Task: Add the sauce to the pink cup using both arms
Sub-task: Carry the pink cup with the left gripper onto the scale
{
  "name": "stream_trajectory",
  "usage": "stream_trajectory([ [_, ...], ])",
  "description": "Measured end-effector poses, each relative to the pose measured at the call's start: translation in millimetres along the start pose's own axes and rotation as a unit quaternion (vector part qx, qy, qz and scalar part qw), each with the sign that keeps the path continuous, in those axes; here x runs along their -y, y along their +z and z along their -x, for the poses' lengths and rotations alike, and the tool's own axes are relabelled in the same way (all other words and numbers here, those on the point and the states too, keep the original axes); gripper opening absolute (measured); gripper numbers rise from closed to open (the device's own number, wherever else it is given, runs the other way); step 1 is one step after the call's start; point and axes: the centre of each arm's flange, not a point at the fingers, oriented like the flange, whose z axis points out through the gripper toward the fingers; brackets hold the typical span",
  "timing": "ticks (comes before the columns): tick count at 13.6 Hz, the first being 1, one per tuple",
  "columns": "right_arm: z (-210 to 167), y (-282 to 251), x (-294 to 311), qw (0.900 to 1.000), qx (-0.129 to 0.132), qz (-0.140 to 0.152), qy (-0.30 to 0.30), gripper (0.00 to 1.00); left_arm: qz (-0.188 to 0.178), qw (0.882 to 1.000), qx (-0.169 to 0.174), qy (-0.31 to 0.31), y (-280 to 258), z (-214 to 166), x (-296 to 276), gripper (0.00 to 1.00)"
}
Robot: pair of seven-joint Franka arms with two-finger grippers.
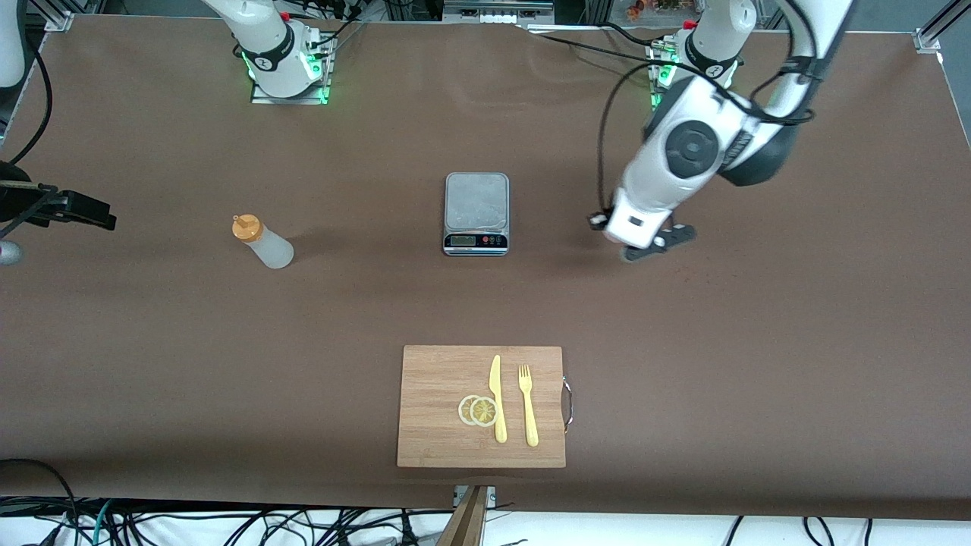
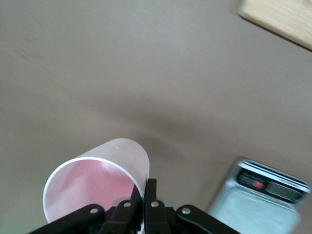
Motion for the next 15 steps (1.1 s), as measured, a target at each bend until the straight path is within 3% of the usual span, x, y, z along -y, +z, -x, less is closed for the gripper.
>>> stream_trajectory([
  [3, 0.7, 3.3, -1.5, 1.000, 0.009, 0.000, 0.001, 1.00, 0.008, 0.999, 0.008, -0.036, 29.5, 74.0, -72.4, 0.04],
  [7, 3.3, 8.3, -10.8, 1.000, 0.025, -0.002, 0.002, 1.00, -0.004, 0.998, -0.014, -0.068, 71.7, 145.7, -140.0, 0.04],
  [11, 1.7, 21.9, -31.2, 0.996, 0.042, -0.009, -0.074, 1.00, 0.000, 0.996, -0.011, -0.089, 89.6, 150.7, -165.5, 0.04],
  [15, -7.4, 51.2, -62.6, 0.982, 0.061, -0.027, -0.178, 1.00, -0.009, 0.995, -0.033, -0.097, 108.7, 149.4, -174.5, 0.04],
])
